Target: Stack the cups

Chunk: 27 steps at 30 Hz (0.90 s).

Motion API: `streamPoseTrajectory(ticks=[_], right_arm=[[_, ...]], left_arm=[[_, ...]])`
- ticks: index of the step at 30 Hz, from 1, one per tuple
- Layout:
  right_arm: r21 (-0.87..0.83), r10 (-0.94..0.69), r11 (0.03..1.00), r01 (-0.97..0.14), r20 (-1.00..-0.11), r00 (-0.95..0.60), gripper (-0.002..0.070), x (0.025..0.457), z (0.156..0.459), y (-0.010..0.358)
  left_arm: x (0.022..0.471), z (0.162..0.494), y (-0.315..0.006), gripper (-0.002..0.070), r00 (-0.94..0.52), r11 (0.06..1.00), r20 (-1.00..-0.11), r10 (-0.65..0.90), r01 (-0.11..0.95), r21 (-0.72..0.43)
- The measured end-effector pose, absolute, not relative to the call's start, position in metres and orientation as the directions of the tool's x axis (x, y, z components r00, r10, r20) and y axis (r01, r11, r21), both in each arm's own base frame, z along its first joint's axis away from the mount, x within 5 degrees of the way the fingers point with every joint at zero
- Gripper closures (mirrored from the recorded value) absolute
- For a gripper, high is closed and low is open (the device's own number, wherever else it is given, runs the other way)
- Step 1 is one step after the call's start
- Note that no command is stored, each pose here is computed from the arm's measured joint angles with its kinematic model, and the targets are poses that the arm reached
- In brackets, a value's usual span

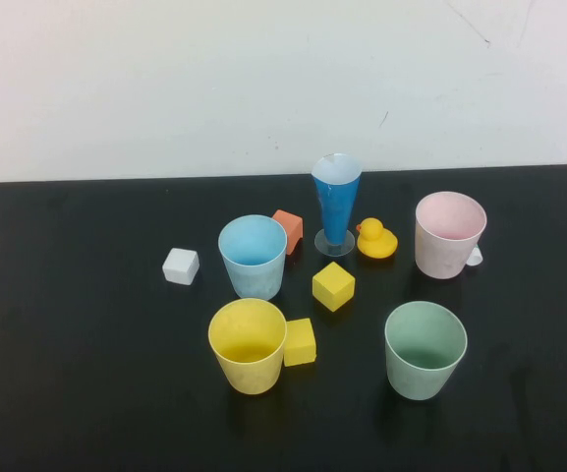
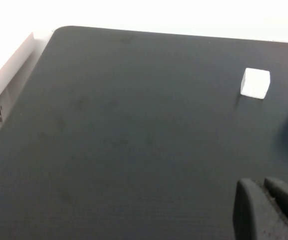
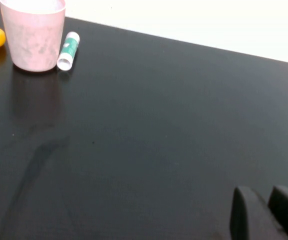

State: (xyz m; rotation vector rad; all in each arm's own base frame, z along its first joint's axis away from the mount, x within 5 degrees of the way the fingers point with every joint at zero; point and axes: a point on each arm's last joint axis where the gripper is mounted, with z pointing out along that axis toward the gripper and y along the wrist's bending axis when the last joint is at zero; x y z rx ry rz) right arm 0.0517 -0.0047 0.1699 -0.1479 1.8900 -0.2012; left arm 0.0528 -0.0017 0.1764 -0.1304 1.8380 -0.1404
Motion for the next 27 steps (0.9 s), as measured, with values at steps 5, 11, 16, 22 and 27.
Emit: streamPoseTrajectory(ticks=[5,11,16,22,27], right_arm=[[-0.212,-0.202,0.977,-0.003,-0.925,-0.321,0.0593,0.052,0.170,-0.005],[-0.212,-0.202,0.977,-0.003,-0.925,-0.321,0.0593,0.052,0.170,-0.005],[-0.213,-0.203,0.977,0.000,-0.931,-0.303,0.0593,0.052,0.171,-0.005],[-0.219,-0.218,0.975,0.036,-0.975,-0.046,0.0593,0.057,0.194,-0.003],[-0.213,-0.228,0.973,0.083,-0.930,0.288,0.0593,0.053,0.225,0.000]], left_arm=[[0.053,0.176,-0.002,0.0677,-0.267,0.987,-0.951,-0.157,-0.015,-0.159],[0.053,0.176,-0.002,0.0677,-0.267,0.987,-0.951,-0.156,-0.015,-0.157],[0.054,0.180,-0.001,0.0677,-0.225,0.991,-0.965,-0.135,-0.007,-0.137],[0.056,0.203,-0.001,0.0677,0.030,0.992,-0.992,-0.126,0.028,-0.125],[0.052,0.227,-0.002,0.0677,0.296,0.992,-0.947,-0.127,0.064,-0.113]])
